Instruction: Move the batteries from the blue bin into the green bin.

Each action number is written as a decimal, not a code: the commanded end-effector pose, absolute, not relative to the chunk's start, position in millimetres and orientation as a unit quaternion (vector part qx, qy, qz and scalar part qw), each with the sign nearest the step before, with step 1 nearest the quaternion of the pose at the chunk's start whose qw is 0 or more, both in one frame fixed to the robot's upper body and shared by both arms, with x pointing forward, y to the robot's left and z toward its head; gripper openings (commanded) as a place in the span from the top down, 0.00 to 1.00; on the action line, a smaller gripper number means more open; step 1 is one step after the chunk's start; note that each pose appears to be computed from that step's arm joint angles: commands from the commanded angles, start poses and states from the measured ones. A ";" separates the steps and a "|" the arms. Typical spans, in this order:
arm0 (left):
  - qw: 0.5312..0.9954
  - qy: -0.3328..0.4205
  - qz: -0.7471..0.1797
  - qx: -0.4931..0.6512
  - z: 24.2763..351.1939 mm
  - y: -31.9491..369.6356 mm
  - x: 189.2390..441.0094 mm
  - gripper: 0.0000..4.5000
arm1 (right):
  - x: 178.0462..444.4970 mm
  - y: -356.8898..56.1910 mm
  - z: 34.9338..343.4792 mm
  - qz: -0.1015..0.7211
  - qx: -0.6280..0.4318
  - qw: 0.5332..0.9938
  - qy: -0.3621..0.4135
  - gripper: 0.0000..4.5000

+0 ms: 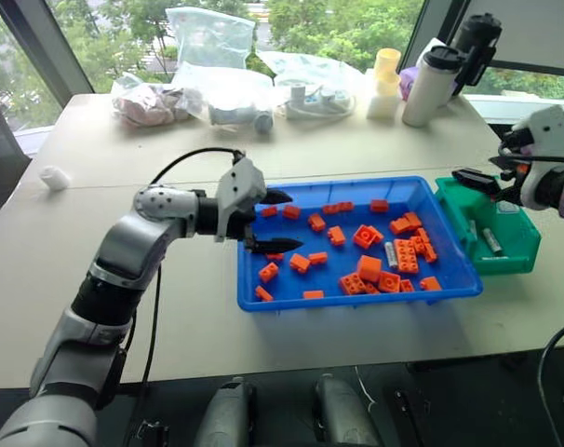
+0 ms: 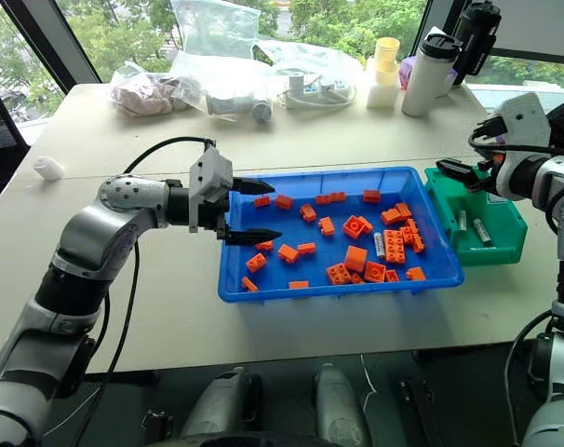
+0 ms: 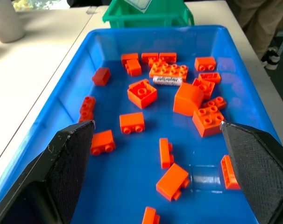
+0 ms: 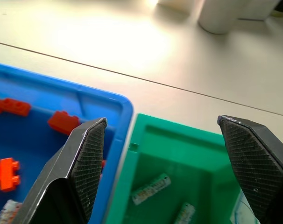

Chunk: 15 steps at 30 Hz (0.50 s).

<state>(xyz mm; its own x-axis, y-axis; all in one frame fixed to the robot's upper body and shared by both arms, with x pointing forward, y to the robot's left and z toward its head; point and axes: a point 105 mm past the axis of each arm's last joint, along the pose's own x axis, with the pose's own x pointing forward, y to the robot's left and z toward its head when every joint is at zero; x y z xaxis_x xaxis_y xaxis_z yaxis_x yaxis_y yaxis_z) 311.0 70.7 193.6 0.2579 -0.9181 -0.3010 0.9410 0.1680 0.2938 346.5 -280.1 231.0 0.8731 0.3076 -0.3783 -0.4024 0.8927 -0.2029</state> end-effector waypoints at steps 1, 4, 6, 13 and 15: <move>0.755 0.022 -0.613 0.233 197.8 71.6 302.7 0.00 | 329.5 -248.5 215.0 0.271 -0.155 0.928 0.201 0.14; 0.759 0.020 -0.607 0.233 199.8 72.4 303.4 0.00 | 321.8 -242.4 184.3 0.286 -0.176 0.911 0.238 0.14; 0.761 0.019 -0.606 0.231 200.2 72.1 303.4 0.00 | 321.3 -238.4 177.8 0.287 -0.160 0.913 0.243 0.14; 0.766 0.020 -0.600 0.228 198.8 73.3 302.9 0.00 | 312.5 -226.6 150.1 0.309 -0.178 0.892 0.277 0.14; 0.767 0.021 -0.600 0.228 198.1 72.9 302.6 0.00 | 312.8 -225.0 145.8 0.312 -0.185 0.888 0.281 0.14</move>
<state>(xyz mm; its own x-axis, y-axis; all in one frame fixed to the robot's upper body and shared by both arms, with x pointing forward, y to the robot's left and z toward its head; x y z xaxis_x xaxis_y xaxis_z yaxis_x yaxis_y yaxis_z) 305.6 74.6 187.8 0.2720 -0.9046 -0.3281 0.9419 0.1804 0.2833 310.6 -228.4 135.3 0.6249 0.4457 -0.6410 -0.6479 0.7541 -0.1073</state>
